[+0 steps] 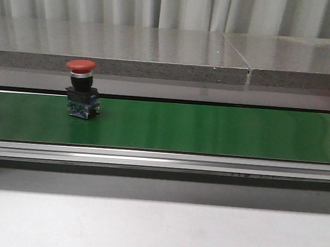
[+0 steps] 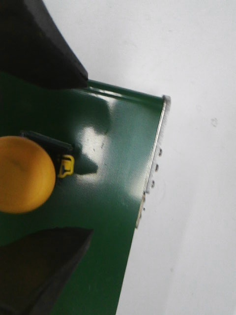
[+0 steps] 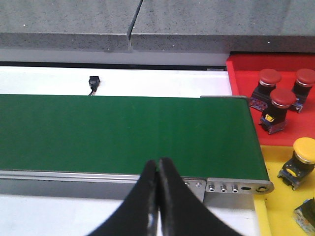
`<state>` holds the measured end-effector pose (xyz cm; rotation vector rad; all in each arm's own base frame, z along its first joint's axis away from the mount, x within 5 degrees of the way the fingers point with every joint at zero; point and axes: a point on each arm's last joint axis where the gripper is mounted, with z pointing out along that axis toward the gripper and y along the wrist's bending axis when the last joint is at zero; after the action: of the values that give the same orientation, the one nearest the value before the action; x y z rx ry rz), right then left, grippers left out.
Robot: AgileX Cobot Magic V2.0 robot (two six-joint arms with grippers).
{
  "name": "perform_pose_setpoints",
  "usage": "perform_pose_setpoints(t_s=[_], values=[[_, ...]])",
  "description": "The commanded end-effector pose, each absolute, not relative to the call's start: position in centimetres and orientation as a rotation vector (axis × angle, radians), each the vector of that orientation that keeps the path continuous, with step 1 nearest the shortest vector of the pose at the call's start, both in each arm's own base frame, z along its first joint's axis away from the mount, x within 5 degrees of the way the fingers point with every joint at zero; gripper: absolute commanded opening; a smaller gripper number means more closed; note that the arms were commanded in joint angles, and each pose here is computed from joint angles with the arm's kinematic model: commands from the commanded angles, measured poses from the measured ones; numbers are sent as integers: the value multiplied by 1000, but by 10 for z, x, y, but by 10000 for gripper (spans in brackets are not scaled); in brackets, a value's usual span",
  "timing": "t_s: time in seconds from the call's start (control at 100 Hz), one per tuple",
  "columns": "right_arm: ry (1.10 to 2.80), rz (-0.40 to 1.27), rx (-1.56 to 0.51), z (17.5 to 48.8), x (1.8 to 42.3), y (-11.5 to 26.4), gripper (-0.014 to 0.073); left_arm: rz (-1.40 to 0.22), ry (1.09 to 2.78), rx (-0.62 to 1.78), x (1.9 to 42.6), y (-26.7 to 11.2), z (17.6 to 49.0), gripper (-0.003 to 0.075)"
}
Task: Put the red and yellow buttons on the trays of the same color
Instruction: 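Set the yellow button on the belt and open the left gripper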
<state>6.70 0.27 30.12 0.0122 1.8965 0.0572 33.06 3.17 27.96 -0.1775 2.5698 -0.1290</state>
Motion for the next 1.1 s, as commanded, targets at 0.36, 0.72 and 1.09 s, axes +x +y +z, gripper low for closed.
perform_pose_setpoints(t_s=[0.36, 0.72, 1.09], values=[[1807, 50, 5, 315, 69, 2, -66, -124, 2216, 184, 288, -23, 367, -18], [1799, 50, 5, 316, 69, 2, -66, -151, 2083, 255, 223, -36, 380, -21], [1804, 50, 5, 316, 69, 2, -66, -153, 1973, 241, 143, -27, 365, -21]])
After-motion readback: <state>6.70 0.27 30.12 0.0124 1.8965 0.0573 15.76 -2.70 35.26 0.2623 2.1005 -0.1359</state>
